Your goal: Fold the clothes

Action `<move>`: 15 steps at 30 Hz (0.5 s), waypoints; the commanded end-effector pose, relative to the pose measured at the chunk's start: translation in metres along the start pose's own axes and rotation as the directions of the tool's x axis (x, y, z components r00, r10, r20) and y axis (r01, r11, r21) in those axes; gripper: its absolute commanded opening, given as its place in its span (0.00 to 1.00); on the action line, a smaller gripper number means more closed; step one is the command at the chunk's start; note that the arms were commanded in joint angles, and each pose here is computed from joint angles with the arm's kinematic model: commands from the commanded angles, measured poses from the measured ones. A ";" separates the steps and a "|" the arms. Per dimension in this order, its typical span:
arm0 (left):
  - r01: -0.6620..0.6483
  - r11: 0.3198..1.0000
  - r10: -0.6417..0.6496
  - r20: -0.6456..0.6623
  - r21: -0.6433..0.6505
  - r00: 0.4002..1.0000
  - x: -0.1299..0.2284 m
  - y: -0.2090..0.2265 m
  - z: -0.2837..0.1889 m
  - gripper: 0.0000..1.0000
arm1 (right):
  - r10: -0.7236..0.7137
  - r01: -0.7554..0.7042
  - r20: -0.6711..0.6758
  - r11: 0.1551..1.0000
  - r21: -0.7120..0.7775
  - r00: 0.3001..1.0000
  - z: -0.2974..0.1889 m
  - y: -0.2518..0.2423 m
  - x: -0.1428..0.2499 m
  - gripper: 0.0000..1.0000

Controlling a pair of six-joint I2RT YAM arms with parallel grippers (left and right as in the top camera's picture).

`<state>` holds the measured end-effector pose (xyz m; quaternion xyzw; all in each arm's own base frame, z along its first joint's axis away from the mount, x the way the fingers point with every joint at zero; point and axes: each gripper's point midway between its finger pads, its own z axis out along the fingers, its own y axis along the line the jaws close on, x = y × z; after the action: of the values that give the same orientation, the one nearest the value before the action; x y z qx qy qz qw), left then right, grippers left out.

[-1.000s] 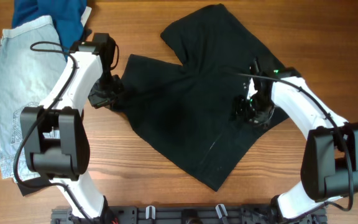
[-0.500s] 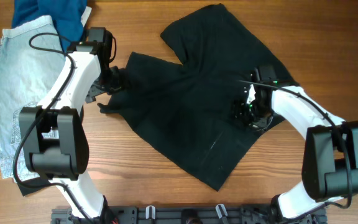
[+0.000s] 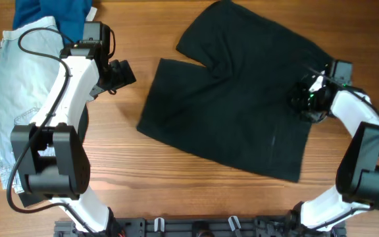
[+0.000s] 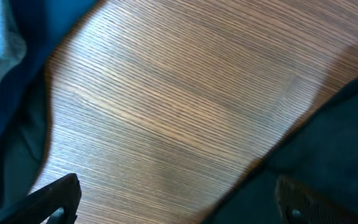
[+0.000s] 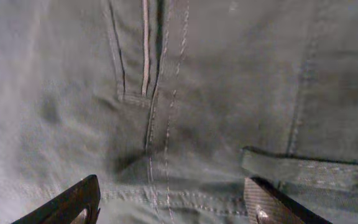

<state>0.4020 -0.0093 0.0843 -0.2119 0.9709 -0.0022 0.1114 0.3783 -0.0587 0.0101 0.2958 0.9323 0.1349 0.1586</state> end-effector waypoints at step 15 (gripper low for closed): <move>-0.214 0.962 0.214 0.015 0.173 0.977 0.031 -0.047 -0.049 0.97 | 0.017 -0.013 0.187 1.000 -0.020 0.982 -0.163 0.043 -0.045 1.00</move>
<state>0.3951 -0.0401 0.0970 -0.1581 0.9805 -0.0459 0.1070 0.3852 -0.0869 0.1123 0.3189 0.9234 0.1162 0.1791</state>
